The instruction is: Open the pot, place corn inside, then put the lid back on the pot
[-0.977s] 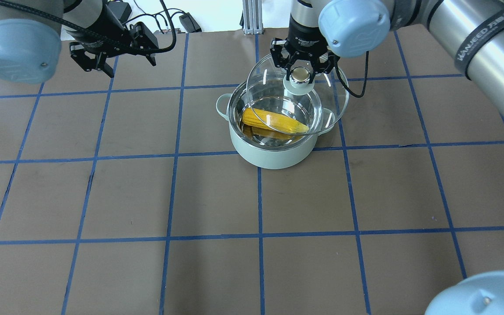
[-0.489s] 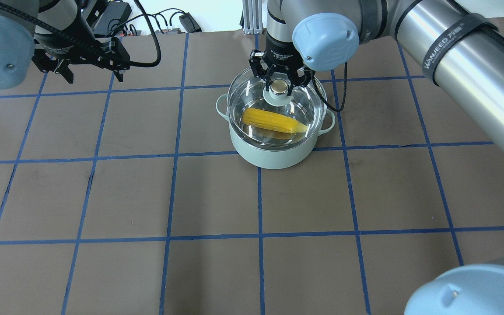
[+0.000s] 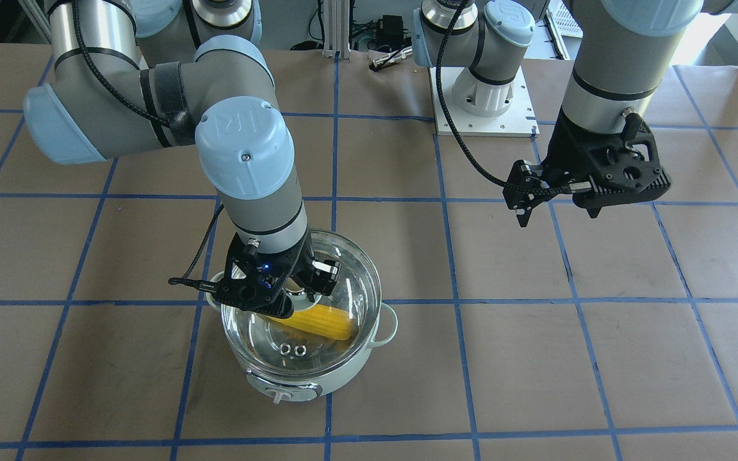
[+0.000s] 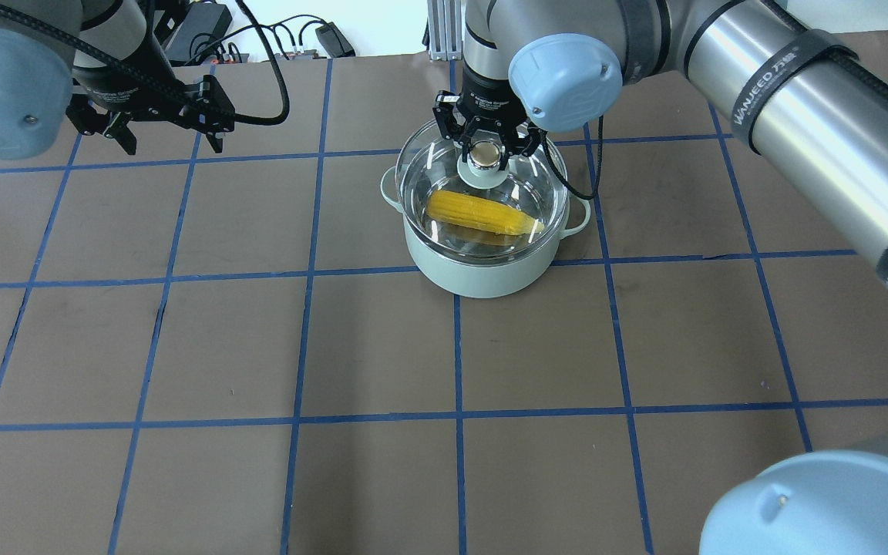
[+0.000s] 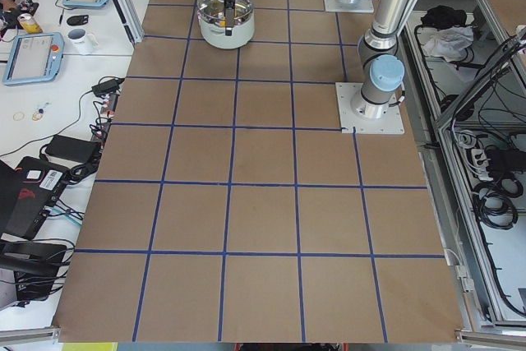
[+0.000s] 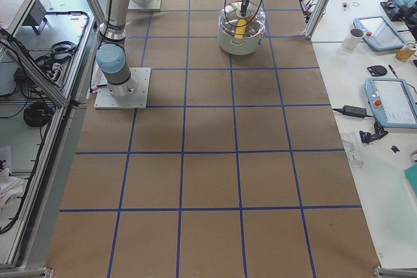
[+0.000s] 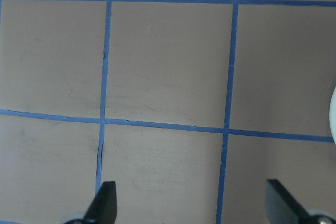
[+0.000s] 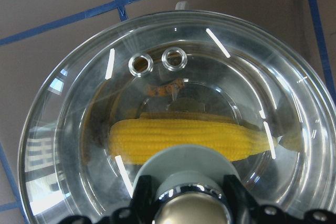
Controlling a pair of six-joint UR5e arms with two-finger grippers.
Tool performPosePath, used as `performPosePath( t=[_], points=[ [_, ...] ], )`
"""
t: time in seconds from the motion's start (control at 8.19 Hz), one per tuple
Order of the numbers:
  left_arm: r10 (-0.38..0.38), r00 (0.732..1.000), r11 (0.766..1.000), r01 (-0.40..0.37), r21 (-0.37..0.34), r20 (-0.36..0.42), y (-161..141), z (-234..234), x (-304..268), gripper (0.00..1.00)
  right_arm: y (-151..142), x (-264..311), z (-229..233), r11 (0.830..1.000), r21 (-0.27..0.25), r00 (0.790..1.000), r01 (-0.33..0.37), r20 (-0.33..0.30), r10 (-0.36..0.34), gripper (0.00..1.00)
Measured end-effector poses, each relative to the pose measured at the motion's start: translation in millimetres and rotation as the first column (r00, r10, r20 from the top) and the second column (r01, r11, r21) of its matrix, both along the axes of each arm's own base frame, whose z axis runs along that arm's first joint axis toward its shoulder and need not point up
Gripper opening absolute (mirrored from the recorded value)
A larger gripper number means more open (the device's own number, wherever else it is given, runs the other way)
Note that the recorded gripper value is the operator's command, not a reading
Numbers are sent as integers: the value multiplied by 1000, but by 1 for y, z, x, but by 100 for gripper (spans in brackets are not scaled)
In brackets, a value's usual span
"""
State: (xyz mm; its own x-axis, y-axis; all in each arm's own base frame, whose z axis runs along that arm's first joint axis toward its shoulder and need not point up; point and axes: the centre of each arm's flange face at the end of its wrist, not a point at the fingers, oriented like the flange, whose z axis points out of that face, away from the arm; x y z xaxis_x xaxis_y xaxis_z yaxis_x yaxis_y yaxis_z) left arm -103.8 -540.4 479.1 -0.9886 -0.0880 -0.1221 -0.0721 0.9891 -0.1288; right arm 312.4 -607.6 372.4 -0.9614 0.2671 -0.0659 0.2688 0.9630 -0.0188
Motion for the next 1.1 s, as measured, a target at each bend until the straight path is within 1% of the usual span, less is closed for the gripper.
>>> performPosePath(
  t=[0.24,0.61,0.85,1.1],
  points=[
    [4,999,1000,-4,5,-36,1,-1,-5,100,0,0,-6,1000,4,1000,-7,-8,7,9],
    [-10,994,998,16,55,-108,9,0,-13,100,-1,1,-11,1000,12,1000,-4,-4,4,12],
    [-12,993,998,20,66,-119,11,-2,-14,100,-2,1,-14,1000,14,1000,-6,-5,6,13],
    [-11,992,997,20,71,-124,10,-6,-14,100,-2,1,-16,1000,16,1000,-9,-10,10,15]
  ],
)
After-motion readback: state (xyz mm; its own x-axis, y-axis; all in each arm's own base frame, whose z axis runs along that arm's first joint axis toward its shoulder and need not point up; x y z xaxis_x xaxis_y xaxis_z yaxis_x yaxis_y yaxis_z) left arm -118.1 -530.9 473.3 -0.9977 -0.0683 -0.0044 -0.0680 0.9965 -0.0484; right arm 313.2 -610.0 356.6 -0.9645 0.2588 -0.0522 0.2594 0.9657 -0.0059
